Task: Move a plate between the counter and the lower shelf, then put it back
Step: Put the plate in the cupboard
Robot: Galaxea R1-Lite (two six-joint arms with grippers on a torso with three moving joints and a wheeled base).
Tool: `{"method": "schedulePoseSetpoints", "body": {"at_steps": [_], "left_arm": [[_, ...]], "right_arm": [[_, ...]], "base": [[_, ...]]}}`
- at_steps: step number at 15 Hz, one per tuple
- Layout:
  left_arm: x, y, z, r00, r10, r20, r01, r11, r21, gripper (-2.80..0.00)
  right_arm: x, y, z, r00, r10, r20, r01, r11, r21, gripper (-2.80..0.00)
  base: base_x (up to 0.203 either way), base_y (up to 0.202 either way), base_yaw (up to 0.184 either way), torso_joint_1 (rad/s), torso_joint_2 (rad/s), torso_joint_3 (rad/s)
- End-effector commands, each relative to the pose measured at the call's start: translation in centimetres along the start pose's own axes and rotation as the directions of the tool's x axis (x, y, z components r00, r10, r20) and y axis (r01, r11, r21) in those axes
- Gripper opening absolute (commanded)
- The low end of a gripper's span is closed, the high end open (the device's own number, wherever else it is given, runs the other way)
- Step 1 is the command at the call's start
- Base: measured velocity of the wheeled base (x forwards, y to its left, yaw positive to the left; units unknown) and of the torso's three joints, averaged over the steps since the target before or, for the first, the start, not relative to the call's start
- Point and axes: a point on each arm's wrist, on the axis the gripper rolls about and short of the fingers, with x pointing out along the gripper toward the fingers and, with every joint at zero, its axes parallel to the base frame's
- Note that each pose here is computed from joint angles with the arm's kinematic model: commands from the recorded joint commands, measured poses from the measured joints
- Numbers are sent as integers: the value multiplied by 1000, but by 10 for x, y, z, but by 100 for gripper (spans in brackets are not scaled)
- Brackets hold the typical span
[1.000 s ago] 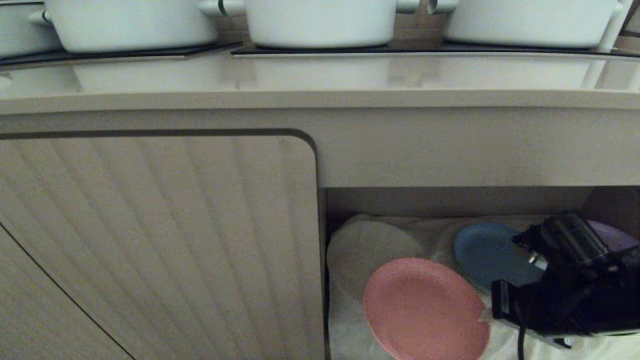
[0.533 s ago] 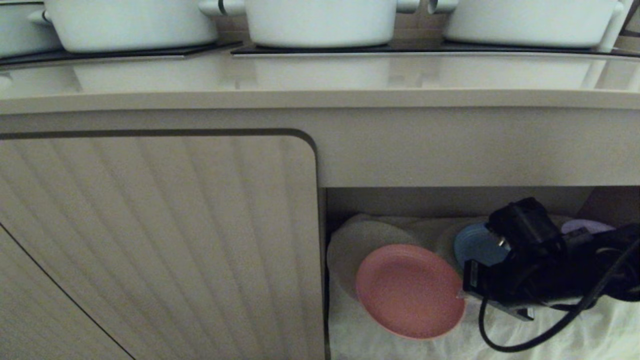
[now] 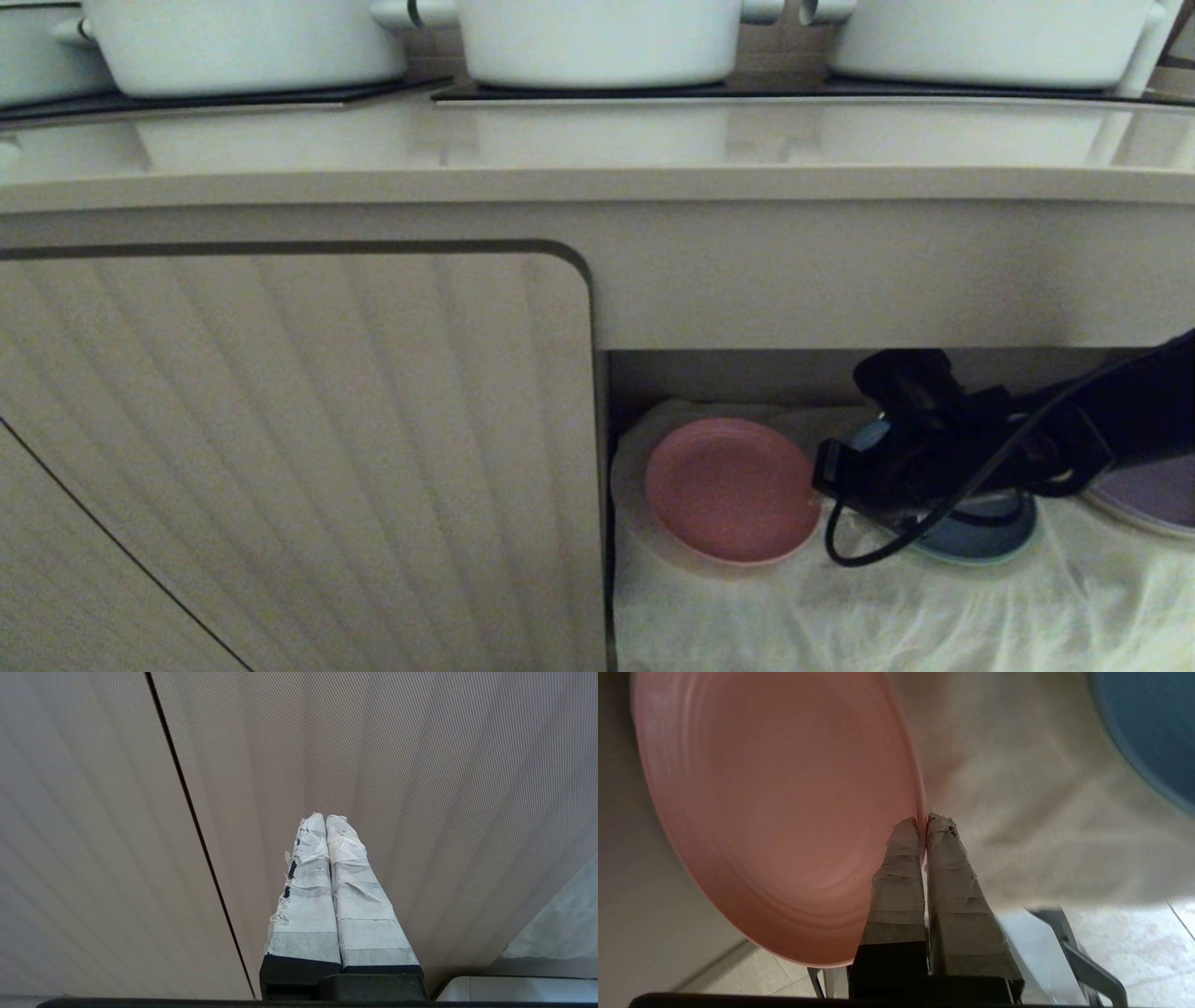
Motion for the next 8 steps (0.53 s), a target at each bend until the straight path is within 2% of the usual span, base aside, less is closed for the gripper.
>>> {"method": "schedulePoseSetpoints", "body": {"at_steps": [1, 8], "left_arm": [[0, 0, 0, 1000, 0, 1, 0, 1000, 0, -280], [0, 0, 0, 1000, 0, 1, 0, 1000, 0, -280]], "right_arm": [[10, 1, 1, 1000, -11, -14, 11, 1000, 3, -280], [25, 0, 0, 999, -30, -36, 31, 999, 38, -280]], "base": [[0, 0, 0, 0, 0, 0], [0, 0, 0, 0, 0, 0]]}}
